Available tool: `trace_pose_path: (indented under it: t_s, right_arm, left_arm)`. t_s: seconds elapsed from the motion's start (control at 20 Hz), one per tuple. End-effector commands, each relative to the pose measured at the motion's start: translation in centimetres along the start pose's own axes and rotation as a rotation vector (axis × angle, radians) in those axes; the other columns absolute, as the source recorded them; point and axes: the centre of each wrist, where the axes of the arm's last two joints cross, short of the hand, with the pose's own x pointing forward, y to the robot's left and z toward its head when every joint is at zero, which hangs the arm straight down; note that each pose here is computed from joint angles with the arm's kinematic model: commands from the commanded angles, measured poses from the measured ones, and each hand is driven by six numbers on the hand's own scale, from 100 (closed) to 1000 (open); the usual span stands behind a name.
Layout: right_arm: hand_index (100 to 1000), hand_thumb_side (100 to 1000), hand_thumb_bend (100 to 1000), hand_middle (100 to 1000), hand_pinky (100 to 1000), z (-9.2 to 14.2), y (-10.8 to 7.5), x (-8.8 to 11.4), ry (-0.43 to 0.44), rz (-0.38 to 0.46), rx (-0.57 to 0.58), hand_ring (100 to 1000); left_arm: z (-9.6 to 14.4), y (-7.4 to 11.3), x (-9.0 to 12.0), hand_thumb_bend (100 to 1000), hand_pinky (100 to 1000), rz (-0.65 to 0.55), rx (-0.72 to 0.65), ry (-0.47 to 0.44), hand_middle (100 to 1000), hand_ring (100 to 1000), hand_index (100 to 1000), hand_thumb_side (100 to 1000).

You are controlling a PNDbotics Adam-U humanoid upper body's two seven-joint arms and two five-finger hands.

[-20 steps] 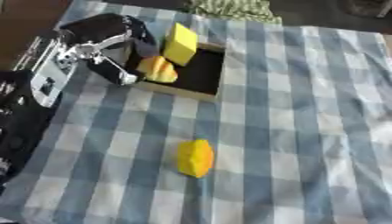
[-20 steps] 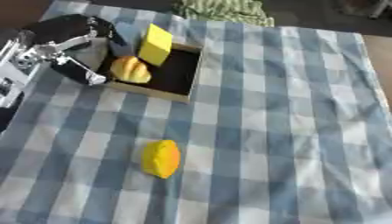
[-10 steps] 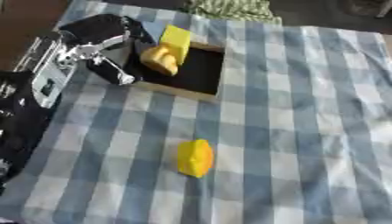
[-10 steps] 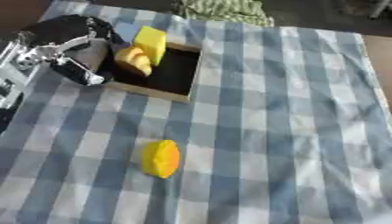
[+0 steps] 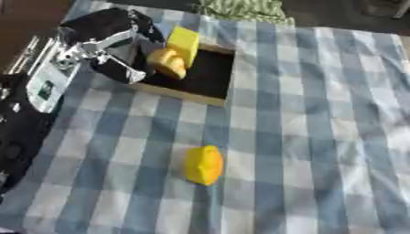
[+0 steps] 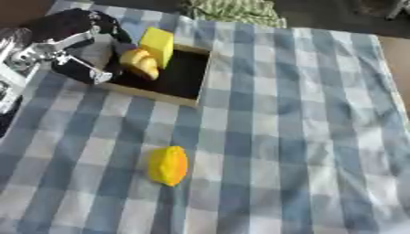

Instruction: Pick up objects on the table and place them in the box.

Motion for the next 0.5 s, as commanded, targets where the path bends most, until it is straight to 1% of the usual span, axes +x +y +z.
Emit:
trace_pose_path:
  t_s: [0.05,0.25,0.3,0.35,0.5]
  right_arm:
    - [701,470,100,504,988,-0.3,-0.7,0.6,-0.017,0.023,-0.005,888]
    - [701,470,100,504,988,-0.3,-0.8,0.7,-0.019,0.03,-0.005,888]
    - [701,470,100,505,987,-0.3,-0.9,0.7,-0.02,0.032,-0.005,888]
    - [701,470,100,505,987,-0.4,-0.9,0.8,-0.023,0.033,-0.004,889]
    - [702,470,100,506,985,-0.6,-0.9,0.9,-0.03,0.036,-0.004,889]
  left_arm:
    - [0.8,2.6,0.5,220,834,-0.027,0.047,-0.036,624,721,769,121]
    - [1.9,3.7,1.8,140,849,-0.062,0.104,-0.136,634,731,783,111]
    - [2.2,3.8,2.2,131,858,-0.072,0.11,-0.164,649,740,800,110]
    - [2.4,3.7,2.6,101,874,-0.081,0.113,-0.195,668,753,825,108]
    - [3.2,3.2,4.1,109,891,-0.097,0.1,-0.278,693,772,848,116]
